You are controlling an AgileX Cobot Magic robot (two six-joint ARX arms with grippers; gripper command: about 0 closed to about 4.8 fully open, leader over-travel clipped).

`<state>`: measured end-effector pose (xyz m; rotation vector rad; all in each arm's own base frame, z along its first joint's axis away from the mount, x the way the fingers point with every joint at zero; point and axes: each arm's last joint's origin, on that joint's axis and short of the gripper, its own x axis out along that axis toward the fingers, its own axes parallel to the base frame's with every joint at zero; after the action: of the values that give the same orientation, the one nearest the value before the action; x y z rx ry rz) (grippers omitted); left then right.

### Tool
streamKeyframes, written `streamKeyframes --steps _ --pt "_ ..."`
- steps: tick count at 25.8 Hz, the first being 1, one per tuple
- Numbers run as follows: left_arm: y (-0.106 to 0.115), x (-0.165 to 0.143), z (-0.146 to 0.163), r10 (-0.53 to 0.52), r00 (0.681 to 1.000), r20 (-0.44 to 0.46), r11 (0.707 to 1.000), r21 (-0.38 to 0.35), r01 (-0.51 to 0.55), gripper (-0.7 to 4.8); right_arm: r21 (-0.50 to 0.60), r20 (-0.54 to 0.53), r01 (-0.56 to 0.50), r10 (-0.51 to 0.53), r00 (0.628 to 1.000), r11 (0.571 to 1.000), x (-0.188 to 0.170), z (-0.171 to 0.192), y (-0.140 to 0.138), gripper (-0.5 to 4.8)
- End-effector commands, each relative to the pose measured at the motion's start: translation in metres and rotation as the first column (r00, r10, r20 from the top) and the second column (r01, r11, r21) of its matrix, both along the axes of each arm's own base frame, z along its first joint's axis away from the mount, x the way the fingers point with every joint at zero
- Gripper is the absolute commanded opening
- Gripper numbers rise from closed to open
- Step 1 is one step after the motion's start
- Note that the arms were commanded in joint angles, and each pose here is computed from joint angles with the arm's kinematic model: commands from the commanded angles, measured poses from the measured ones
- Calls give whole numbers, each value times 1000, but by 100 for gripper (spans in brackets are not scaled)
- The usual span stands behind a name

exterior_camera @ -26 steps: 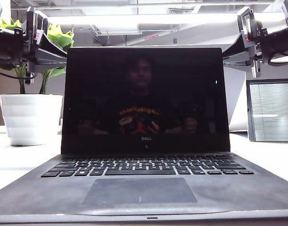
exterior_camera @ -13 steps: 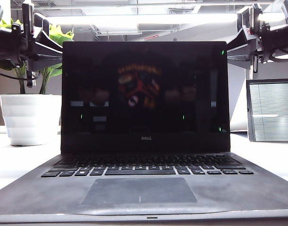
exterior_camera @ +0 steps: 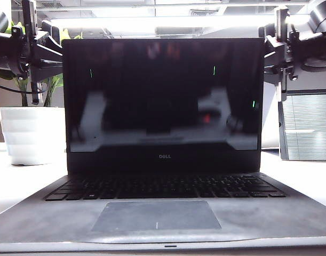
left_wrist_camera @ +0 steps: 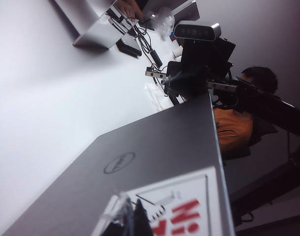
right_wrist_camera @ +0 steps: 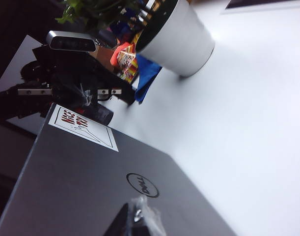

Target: Close the laptop lid.

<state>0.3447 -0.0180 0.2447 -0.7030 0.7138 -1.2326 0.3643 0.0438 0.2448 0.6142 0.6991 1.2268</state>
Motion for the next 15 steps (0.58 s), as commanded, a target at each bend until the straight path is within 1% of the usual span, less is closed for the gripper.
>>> streamKeyframes --steps 1,6,12,15 --pt "-2 -3 -1 -40 999 -27 999 -22 39 -5 18 -35 -79 80 996 997 -7 -3 12 -5" --pt "-5 -12 -10 -64 990 -126 998 -29 61 -5 -3 -85 -102 102 991 995 -16 -12 14 -5" --pt "-6 -31 -23 -88 977 -195 996 -11 88 -5 -46 -146 -133 125 981 990 -32 -24 12 -5" --pt "-8 -46 -29 -111 968 -225 993 5 115 -5 -96 -177 -147 128 976 985 -41 -30 11 -5"
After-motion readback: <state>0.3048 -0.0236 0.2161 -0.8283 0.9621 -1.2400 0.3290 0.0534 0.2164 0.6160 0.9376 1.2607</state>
